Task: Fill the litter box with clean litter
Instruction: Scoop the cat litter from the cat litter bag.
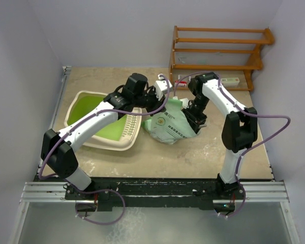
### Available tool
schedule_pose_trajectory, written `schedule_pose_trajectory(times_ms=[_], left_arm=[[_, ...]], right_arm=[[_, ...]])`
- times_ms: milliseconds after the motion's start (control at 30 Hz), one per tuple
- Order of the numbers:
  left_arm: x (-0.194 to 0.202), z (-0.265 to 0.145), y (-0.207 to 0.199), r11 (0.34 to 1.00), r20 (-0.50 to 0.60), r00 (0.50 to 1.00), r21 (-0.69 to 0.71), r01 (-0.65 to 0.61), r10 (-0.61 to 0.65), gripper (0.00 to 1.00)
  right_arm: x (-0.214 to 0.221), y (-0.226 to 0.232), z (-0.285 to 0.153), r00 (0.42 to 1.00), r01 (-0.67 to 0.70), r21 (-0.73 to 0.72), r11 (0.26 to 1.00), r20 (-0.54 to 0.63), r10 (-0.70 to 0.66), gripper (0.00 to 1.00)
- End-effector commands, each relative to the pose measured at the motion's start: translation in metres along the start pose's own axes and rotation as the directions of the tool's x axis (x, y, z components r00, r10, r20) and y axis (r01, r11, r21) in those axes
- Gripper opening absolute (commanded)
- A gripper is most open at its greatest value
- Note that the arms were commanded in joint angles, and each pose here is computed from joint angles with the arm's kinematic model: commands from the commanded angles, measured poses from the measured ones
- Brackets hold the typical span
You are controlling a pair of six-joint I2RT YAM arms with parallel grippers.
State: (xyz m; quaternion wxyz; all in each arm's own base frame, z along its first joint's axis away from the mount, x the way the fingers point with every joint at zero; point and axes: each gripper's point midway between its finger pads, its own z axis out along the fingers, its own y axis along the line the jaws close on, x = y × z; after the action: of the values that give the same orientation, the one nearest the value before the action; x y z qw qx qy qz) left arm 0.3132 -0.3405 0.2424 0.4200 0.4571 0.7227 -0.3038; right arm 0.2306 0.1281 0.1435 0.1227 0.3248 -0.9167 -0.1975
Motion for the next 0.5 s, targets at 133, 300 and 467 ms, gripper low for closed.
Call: schedule_pose_trajectory(times_ms=[133,300,467], left_arm=[[-0.031,-0.004,0.015,0.998,0.104,0.994,-0.060,-0.026,0.032,0.03],[-0.031,-0.005,0.014,0.998,0.108,0.994,-0.063,-0.012,0.019,0.03],[-0.031,-0.009,0.014,0.997,0.112,0.994,-0.072,-0.008,0.016,0.03]], right_arm=[[-0.014,-0.012,0.019,1.000,0.025,0.022,0.999,-0.009,-0.024,0.00],[-0.021,-0.012,0.013,0.999,0.037,0.035,0.999,0.019,-0.037,0.00],[-0.024,-0.010,0.006,0.998,0.046,0.047,0.998,0.046,-0.049,0.00]])
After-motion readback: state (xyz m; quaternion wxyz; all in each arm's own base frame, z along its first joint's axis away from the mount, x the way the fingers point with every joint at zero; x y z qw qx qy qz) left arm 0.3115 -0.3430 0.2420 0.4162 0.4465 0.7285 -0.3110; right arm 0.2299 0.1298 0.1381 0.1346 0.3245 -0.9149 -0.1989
